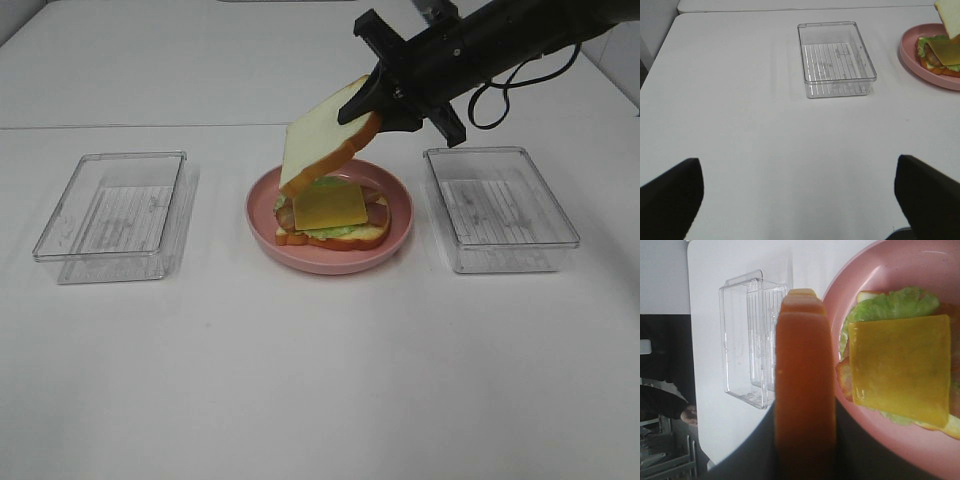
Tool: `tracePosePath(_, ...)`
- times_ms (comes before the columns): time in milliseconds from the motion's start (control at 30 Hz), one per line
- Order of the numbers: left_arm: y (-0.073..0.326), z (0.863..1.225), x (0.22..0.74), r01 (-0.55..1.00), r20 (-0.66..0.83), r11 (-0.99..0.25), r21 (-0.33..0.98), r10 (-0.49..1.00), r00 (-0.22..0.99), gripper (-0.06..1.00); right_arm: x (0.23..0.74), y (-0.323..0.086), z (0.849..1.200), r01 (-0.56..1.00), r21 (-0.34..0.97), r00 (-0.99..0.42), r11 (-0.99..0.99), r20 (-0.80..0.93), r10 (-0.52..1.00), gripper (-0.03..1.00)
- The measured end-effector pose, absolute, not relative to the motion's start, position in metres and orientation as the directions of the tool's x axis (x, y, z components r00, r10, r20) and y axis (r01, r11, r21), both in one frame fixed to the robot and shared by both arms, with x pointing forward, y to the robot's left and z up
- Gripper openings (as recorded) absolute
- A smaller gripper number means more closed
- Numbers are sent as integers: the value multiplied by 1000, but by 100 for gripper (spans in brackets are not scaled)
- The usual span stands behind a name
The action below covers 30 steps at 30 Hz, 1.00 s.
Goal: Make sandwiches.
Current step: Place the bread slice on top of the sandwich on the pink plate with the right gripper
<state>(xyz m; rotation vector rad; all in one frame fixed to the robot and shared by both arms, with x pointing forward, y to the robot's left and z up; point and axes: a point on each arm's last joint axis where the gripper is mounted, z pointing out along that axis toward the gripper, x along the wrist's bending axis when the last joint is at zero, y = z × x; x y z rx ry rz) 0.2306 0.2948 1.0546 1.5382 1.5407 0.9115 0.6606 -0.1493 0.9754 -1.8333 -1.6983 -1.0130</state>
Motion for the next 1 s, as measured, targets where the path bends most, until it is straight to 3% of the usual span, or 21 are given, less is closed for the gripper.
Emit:
tracePosePath(600, 295, 1055, 231, 455, -29, 19, 890, 999, 16, 98, 675, -142, 918, 989, 44, 57, -142, 768, 638, 21)
tracePosePath(1000, 295, 1055, 231, 455, -29, 19, 890, 999, 16, 98, 676, -143, 917, 989, 49, 52, -137, 761, 647, 21)
